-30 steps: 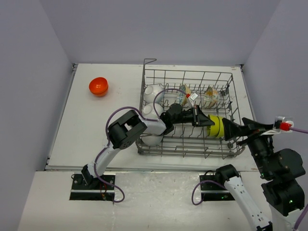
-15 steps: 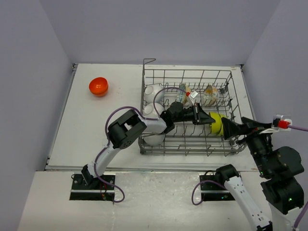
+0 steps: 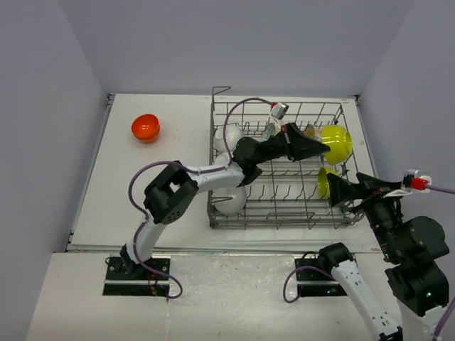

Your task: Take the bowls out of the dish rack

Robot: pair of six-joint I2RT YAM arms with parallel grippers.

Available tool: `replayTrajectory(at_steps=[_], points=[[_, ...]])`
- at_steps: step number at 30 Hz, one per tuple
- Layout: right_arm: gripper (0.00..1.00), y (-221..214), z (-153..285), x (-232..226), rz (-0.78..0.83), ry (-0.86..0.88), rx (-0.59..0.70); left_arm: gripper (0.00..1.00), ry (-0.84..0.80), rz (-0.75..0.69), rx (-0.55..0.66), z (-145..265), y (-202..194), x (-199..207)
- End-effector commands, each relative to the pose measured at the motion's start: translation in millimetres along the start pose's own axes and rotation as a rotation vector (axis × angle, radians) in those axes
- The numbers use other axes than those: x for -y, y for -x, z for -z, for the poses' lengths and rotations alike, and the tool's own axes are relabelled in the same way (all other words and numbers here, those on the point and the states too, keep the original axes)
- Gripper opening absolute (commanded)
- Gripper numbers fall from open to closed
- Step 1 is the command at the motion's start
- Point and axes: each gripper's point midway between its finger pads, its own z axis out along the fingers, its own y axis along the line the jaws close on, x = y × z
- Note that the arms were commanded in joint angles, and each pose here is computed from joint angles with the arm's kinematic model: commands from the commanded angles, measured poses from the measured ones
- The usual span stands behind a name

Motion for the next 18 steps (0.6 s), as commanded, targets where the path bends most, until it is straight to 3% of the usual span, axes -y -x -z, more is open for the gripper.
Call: replayTrajectory(at_steps=[1,5,9,12,15,18], points=[[0.99,7,-4,-2,0.004,0.004,0.023,0.00,-0.396,-0.243,0.103,-2,31,122],[0.99,14,2,1,-0.016,-0.014,0.061,0.00,-0.302,-0.298,0.011,-23,29,120],[0.99,33,20,-2,-0.038,0.006,0.142,0.00,-0.141,-0.482,-0.044,-38,41,116],[0.99,39,26,-5,-0.037,0.019,0.156,0.00,0.092,-0.612,-0.061,-42,70,122],[0.99,41,27,-5,-0.036,0.020,0.160,0.00,0.281,-0.719,0.010,-32,112,118],[0.99,39,25,-6,-0.033,0.023,0.151,0.00,0.590,-0.764,0.066,5,161,114]])
